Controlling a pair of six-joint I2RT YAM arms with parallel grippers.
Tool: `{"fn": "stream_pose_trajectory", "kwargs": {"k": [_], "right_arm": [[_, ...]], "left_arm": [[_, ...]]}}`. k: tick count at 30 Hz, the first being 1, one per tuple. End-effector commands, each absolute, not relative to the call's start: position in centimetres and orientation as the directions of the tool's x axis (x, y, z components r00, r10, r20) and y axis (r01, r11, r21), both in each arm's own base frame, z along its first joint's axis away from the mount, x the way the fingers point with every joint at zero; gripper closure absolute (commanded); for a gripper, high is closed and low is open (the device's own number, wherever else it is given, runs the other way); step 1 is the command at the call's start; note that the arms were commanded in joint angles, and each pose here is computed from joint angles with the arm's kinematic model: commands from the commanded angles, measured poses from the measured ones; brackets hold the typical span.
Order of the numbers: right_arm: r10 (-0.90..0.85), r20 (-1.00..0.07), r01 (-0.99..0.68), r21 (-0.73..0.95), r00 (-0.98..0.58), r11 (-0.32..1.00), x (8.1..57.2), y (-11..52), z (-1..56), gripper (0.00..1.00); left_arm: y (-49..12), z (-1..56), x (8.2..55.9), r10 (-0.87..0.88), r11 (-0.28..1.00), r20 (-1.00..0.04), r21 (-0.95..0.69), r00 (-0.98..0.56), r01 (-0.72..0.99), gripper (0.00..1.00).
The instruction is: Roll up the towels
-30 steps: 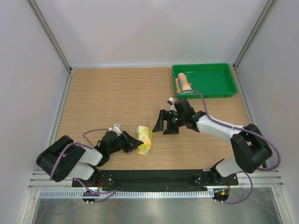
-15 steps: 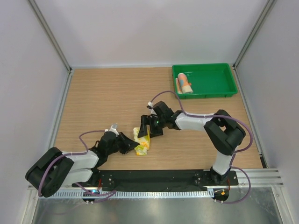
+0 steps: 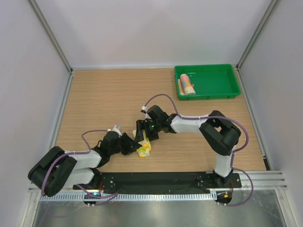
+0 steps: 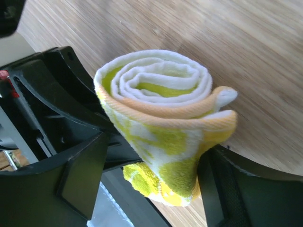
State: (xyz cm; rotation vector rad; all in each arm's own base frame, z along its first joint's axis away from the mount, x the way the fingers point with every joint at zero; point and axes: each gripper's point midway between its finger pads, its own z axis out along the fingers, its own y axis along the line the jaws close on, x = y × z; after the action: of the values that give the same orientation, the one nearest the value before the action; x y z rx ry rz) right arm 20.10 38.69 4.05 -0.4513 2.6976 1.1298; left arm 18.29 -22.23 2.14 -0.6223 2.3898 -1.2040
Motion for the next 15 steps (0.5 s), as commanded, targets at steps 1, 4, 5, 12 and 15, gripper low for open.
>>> {"fn": "stream_pose_trajectory", "kwargs": {"k": [1, 4, 5, 12, 15], "right_arm": [[-0.232, -0.268, -0.351, 0.611, -0.935, 0.71, 19.4, 39.7, 1.7, 0.24], [-0.22, -0.236, -0.316, 0.546, -0.946, 0.776, 19.6, 39.0, -0.3, 0.37], [-0.224, -0.221, -0.309, 0.518, -0.949, 0.798, 19.3, 38.6, -0.9, 0.41], [-0.303, -0.242, -0.373, 0.342, -0.922, 0.862, 19.1, 37.4, -2.4, 0.41], [-0.312, -0.242, -0.379, 0.323, -0.919, 0.867, 19.1, 37.2, -2.4, 0.38]], "left_arm": [[-20.6, -0.7, 16.6, -0.482, 0.651, -0.165, -0.725, -0.86, -0.226, 0.71], [-20.7, -0.2, 16.7, -0.455, 0.669, -0.189, -0.718, -0.87, -0.194, 0.64], [-20.7, -0.2, 16.7, -0.448, 0.676, -0.197, -0.713, -0.872, -0.186, 0.61], [-20.3, 0.6, 16.3, -0.39, 0.708, -0.242, -0.696, -0.889, -0.121, 0.45], [-20.1, 1.1, 16.1, -0.363, 0.728, -0.258, -0.678, -0.896, -0.1, 0.36]]}}
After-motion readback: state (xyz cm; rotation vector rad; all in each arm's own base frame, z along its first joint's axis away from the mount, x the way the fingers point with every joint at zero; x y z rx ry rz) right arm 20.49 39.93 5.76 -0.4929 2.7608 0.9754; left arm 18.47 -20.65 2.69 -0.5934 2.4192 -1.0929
